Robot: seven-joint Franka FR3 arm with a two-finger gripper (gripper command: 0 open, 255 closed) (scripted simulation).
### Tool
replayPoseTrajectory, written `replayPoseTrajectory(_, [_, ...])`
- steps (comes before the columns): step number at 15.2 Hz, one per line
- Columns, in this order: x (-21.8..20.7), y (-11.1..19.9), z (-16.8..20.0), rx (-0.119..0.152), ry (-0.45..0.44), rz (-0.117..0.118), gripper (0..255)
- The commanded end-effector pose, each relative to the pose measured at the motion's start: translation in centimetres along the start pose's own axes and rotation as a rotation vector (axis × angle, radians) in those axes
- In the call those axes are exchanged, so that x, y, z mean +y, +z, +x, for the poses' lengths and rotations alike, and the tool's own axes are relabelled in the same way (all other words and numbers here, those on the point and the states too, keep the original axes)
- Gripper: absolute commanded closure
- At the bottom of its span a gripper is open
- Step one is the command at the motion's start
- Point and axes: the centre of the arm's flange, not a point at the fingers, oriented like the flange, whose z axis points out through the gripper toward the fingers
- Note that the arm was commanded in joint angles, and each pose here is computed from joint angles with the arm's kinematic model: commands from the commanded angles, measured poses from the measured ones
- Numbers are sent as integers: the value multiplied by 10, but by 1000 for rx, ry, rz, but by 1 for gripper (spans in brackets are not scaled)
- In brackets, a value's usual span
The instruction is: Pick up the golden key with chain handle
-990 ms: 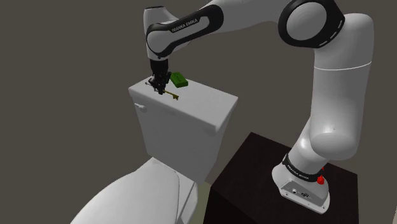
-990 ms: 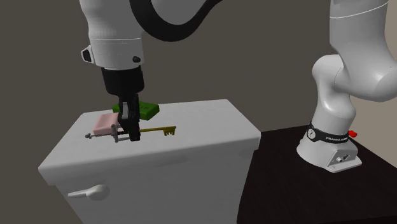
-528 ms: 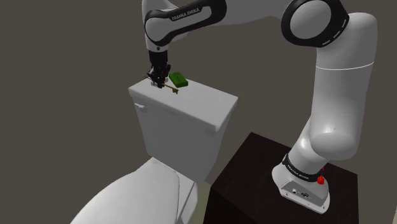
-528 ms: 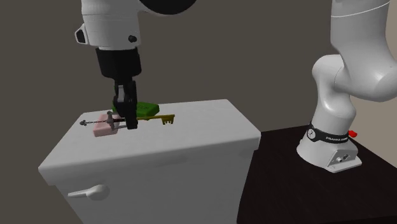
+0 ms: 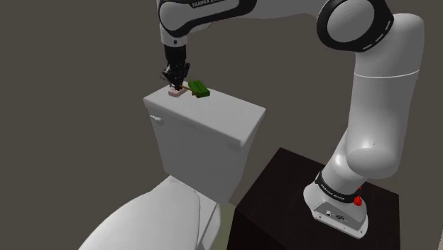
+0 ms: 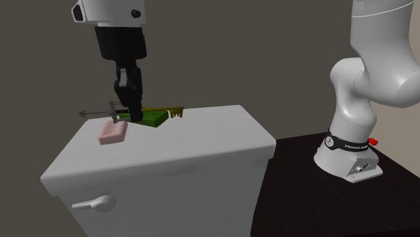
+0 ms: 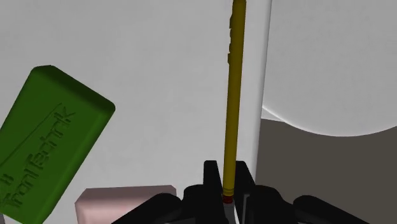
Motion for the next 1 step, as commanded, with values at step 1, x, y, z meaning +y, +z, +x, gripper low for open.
replayPoseTrajectory(1, [0, -4, 0, 0, 0, 0, 255])
